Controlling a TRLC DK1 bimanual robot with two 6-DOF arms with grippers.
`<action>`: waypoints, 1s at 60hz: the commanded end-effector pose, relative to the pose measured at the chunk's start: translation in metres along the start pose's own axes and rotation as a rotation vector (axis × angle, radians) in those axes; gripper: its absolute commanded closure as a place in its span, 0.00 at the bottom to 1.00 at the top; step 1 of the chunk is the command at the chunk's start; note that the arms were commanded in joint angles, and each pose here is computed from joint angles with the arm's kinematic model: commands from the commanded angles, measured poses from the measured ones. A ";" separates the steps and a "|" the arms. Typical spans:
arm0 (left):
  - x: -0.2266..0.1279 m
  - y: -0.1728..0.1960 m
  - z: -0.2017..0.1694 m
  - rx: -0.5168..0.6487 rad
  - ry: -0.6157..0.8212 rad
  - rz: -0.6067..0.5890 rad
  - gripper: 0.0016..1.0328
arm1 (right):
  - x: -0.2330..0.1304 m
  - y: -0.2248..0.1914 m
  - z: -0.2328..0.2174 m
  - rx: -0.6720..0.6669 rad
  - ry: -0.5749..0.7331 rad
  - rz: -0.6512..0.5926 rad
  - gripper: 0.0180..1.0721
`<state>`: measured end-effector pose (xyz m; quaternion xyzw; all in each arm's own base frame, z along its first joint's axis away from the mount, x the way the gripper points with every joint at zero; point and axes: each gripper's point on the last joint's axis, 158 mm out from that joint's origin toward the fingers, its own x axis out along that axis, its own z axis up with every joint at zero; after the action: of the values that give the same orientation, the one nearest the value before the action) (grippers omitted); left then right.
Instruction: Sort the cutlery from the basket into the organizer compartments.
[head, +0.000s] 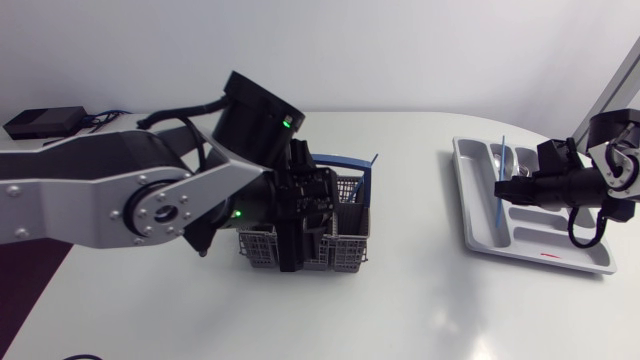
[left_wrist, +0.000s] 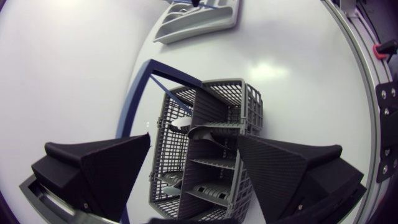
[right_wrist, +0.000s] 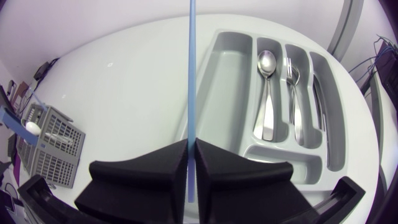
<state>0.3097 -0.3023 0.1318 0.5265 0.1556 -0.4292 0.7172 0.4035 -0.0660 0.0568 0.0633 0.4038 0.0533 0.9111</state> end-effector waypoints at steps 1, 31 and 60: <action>0.015 -0.022 -0.013 0.104 0.049 -0.045 0.06 | 0.018 -0.009 0.004 0.048 0.018 -0.017 0.95; 0.035 -0.025 -0.021 0.328 0.101 -0.002 0.06 | 0.069 -0.027 -0.008 0.105 0.130 -0.070 0.94; 0.031 -0.020 -0.010 0.343 0.070 0.034 0.17 | 0.055 -0.013 -0.019 0.049 0.139 -0.052 0.45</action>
<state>0.3212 -0.3122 0.1050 0.6493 0.0928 -0.4135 0.6315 0.4374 -0.0812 -0.0007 0.0810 0.4664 0.0102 0.8808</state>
